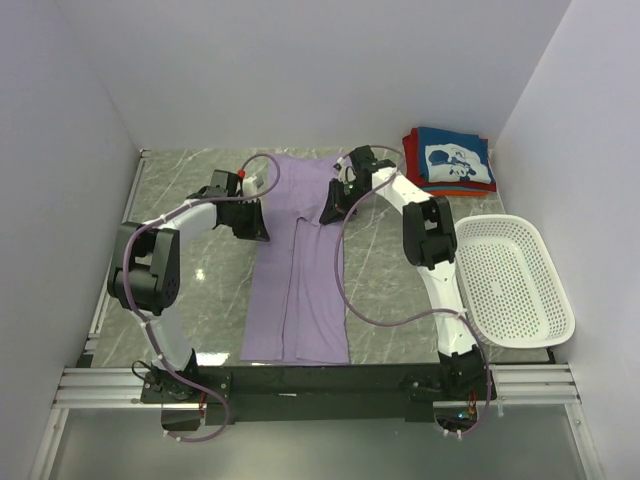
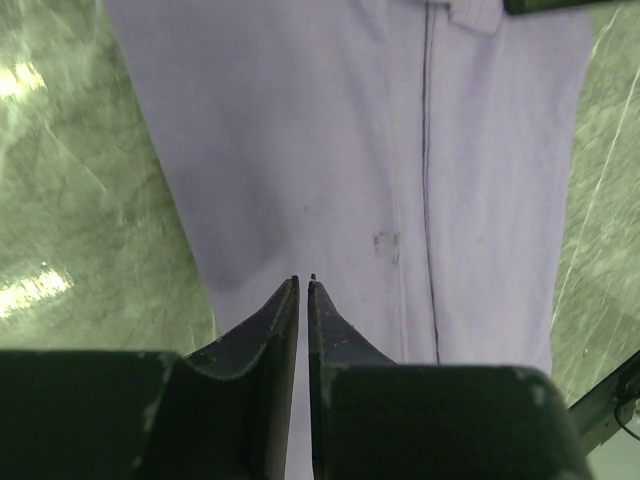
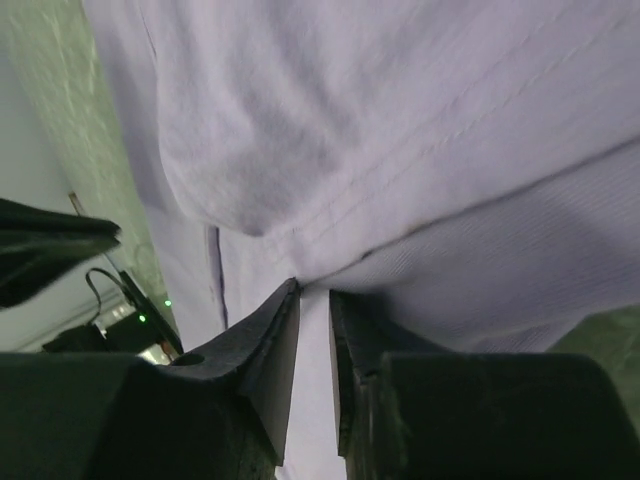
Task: Fold and stack the t-shirts
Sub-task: Fold the tshirt
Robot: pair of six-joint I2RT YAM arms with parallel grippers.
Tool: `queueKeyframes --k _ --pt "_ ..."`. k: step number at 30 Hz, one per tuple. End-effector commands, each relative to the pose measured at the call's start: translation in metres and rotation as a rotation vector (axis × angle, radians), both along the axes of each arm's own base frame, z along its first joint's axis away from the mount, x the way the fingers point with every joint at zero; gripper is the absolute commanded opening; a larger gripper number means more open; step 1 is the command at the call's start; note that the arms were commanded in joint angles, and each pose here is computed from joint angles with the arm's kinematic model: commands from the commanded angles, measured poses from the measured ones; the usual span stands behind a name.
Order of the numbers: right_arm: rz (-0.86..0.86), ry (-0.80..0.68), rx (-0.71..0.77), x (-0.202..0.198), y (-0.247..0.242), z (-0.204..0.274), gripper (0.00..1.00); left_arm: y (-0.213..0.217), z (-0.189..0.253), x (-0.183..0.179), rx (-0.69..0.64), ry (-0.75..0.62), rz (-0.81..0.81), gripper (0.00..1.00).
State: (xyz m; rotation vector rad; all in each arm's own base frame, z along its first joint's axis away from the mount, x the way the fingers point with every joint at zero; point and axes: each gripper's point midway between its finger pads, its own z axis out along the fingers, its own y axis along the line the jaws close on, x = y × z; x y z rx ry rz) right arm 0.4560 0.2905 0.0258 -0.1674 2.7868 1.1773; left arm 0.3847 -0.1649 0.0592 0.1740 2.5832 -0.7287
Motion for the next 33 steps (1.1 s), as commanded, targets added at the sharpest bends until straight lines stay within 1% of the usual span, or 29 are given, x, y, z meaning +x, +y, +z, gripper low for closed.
queueKeyframes --k 1,5,8,9,10,11,13,14,16,17,18,20,23,29,33 --pt "-0.089 -0.018 -0.043 0.031 -0.017 -0.020 0.25 0.000 0.009 -0.001 -0.024 -0.022 -0.012 0.14" --pt "-0.131 -0.033 -0.045 0.046 -0.025 -0.021 0.23 0.006 0.002 0.002 -0.031 0.020 -0.006 0.14" --pt "-0.166 -0.079 -0.060 0.062 -0.031 -0.016 0.23 0.004 0.001 0.015 -0.039 0.005 -0.002 0.14" --pt "-0.177 -0.089 -0.069 0.066 -0.034 -0.016 0.23 0.002 0.005 0.025 -0.050 -0.020 0.000 0.14" --pt "-0.190 -0.104 -0.077 0.071 -0.037 -0.017 0.23 -0.001 0.007 0.031 -0.064 -0.026 0.001 0.14" --pt "-0.199 -0.111 -0.074 0.075 -0.040 -0.016 0.23 -0.005 0.000 0.035 -0.081 -0.001 0.010 0.14" --pt "-0.203 -0.121 -0.065 0.079 -0.040 -0.015 0.24 -0.012 0.008 0.053 -0.108 -0.029 0.008 0.14" --pt "-0.203 -0.122 -0.064 0.079 -0.040 -0.015 0.24 -0.013 -0.002 0.058 -0.112 -0.008 0.020 0.15" --pt "-0.204 -0.130 -0.054 0.082 -0.038 -0.013 0.24 -0.017 0.002 0.075 -0.128 -0.032 0.023 0.15" --pt "-0.207 -0.130 -0.056 0.082 -0.039 -0.015 0.23 -0.018 -0.010 0.077 -0.131 -0.002 0.032 0.15" --pt "-0.212 -0.134 -0.055 0.084 -0.039 -0.013 0.23 -0.020 -0.008 0.084 -0.136 -0.006 0.033 0.15" --pt "-0.219 -0.147 -0.049 0.088 -0.038 -0.012 0.23 -0.019 -0.026 0.086 -0.130 0.033 0.043 0.14" --pt "-0.235 -0.162 -0.036 0.094 -0.036 -0.010 0.24 -0.018 -0.038 0.091 -0.130 0.053 0.055 0.13" --pt "-0.299 -0.200 -0.037 0.110 -0.038 -0.008 0.27 -0.018 -0.052 0.100 -0.152 0.078 0.089 0.13" --pt "-0.359 -0.257 -0.029 0.129 -0.040 -0.002 0.29 -0.020 -0.053 0.117 -0.180 0.083 0.107 0.13"
